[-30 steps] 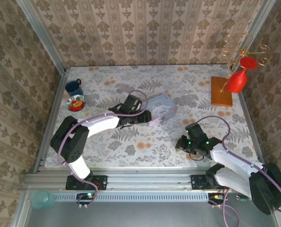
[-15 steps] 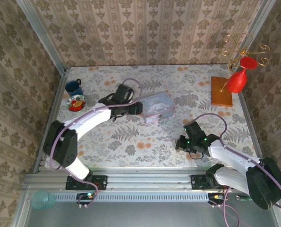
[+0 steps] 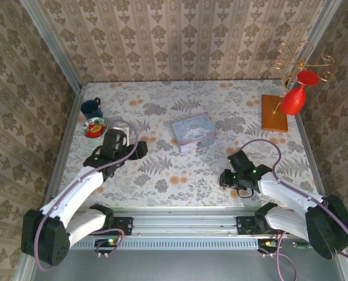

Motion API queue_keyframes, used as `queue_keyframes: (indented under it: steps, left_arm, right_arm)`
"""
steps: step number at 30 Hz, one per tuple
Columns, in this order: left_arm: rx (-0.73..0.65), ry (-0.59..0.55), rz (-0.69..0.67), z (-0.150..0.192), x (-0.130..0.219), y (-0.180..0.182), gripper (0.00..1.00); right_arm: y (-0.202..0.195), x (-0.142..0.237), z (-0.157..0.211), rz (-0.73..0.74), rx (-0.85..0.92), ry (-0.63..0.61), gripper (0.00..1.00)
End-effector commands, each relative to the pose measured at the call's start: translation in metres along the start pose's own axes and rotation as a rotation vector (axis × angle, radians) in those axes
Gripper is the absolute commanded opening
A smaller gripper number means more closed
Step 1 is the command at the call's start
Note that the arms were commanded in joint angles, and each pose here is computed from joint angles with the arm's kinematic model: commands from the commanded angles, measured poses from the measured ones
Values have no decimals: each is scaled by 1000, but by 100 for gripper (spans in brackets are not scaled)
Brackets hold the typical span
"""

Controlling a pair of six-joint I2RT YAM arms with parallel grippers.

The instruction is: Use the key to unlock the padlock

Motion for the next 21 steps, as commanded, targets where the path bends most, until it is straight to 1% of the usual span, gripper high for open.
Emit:
queue_keyframes:
  steps: [1, 5, 6, 7, 8, 9, 12, 15, 20, 21]
  left_arm:
    - [31, -74, 58, -6, 12, 1, 83]
    - [46, -101, 44, -6, 20, 10, 85]
    - [49, -104, 40, -6, 21, 12, 87]
    - [50, -107, 33, -6, 22, 14, 91]
    - [52, -112, 29, -6, 24, 15, 99]
    - [51, -118, 27, -6, 26, 16, 100]
    - [52, -152, 32, -8, 33, 17, 100]
    - [51, -218, 12, -13, 44, 19, 100]
    - [66, -358, -141, -24, 60, 32, 100]
    - [55, -387, -154, -25, 61, 34, 100]
  right_arm:
    - [0, 9, -5, 19, 6, -23, 33]
    - [1, 16, -7, 21, 6, -46, 39]
    - [0, 18, -8, 26, 6, -51, 44]
    - [1, 21, -8, 28, 7, -59, 93]
    - [1, 25, -11, 29, 8, -80, 100]
    - [0, 28, -10, 42, 6, -72, 100]
    - [0, 41, -14, 53, 8, -109, 100]
    - [0, 58, -20, 84, 24, -159, 100]
    - [-6, 96, -34, 201, 46, -289, 100]
    - [-8, 102, -36, 224, 52, -316, 100]
Point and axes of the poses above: each hand's point on the last joint's axis, 136 mm out from that joint toward the fingers, its own x axis back along the fingers, its own y axis along the line the jaws close on, z = x × y, the point moved 8 cm from there along x, back along the fingers, and after that the axes turned 11 degrees about x, right-handed, at the moved point
